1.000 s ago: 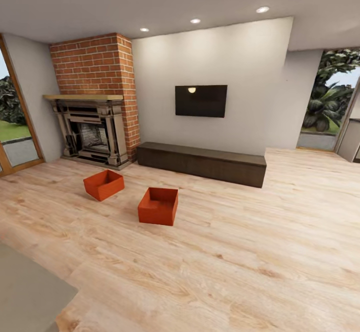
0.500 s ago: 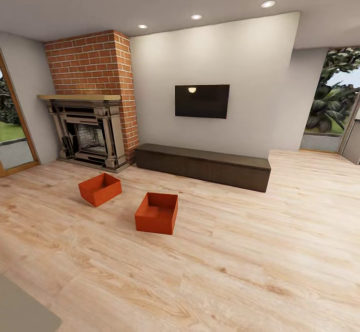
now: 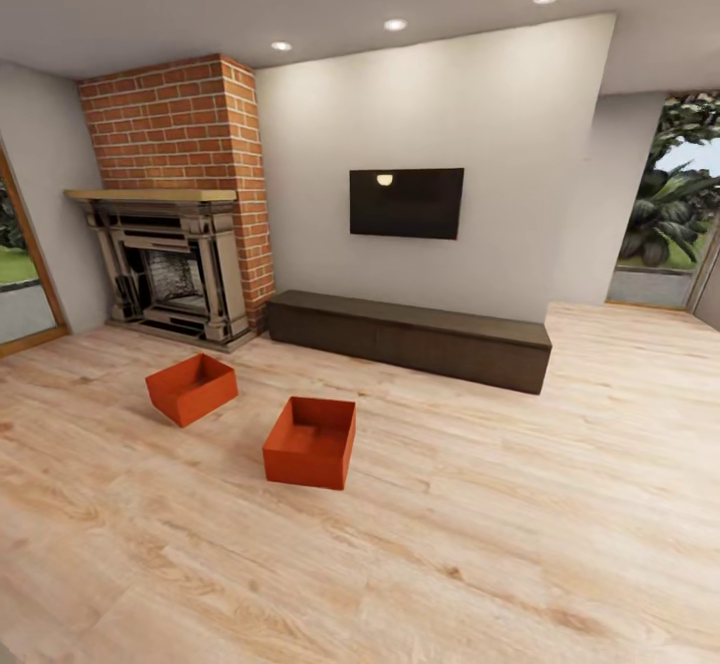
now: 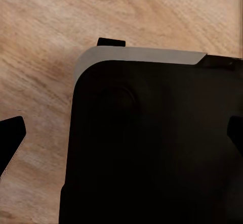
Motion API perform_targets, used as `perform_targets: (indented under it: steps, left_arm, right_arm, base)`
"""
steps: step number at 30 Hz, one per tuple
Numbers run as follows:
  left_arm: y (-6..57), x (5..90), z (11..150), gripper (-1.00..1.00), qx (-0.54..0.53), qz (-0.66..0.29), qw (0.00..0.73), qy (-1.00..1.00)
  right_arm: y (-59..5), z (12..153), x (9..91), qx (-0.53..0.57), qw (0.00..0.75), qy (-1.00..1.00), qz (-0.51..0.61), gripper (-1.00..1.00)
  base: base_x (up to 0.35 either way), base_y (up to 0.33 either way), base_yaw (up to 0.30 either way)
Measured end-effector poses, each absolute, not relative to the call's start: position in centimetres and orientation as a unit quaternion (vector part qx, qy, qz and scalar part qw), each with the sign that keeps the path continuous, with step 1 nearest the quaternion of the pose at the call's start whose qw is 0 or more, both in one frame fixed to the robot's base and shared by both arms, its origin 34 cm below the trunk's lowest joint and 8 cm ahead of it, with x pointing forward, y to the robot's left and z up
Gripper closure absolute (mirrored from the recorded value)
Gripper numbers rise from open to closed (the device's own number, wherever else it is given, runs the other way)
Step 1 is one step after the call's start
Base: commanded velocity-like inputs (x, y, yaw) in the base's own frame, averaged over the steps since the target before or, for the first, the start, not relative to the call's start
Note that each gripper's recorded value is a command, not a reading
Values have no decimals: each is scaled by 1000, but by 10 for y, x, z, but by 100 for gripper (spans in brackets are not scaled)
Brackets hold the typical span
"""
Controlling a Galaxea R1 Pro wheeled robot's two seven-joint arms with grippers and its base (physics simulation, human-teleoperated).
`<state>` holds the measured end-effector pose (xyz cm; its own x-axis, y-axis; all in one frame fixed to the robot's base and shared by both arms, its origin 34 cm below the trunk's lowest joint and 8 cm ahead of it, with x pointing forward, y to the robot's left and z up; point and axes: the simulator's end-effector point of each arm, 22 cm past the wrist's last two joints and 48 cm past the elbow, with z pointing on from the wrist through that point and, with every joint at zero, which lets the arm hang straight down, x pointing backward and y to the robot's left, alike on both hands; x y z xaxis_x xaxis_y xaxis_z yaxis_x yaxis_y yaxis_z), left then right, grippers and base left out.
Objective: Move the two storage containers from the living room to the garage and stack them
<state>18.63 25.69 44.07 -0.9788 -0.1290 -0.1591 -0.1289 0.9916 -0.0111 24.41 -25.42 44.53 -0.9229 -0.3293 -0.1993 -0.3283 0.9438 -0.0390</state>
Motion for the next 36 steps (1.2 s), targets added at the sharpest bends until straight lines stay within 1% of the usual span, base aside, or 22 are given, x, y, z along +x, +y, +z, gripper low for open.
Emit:
perform_targets:
  steps: [28,36]
  left_arm:
    - [258,188,441,-100,-65,0,82,994]
    - [258,189,441,-100,-65,1,84,994]
  right_arm:
    - [-254,445,244,-168,102,981,-2,-100]
    - [-254,445,244,-168,102,981,-2,-100]
  base:
    - [322,0,0]
    - [68,0,0]
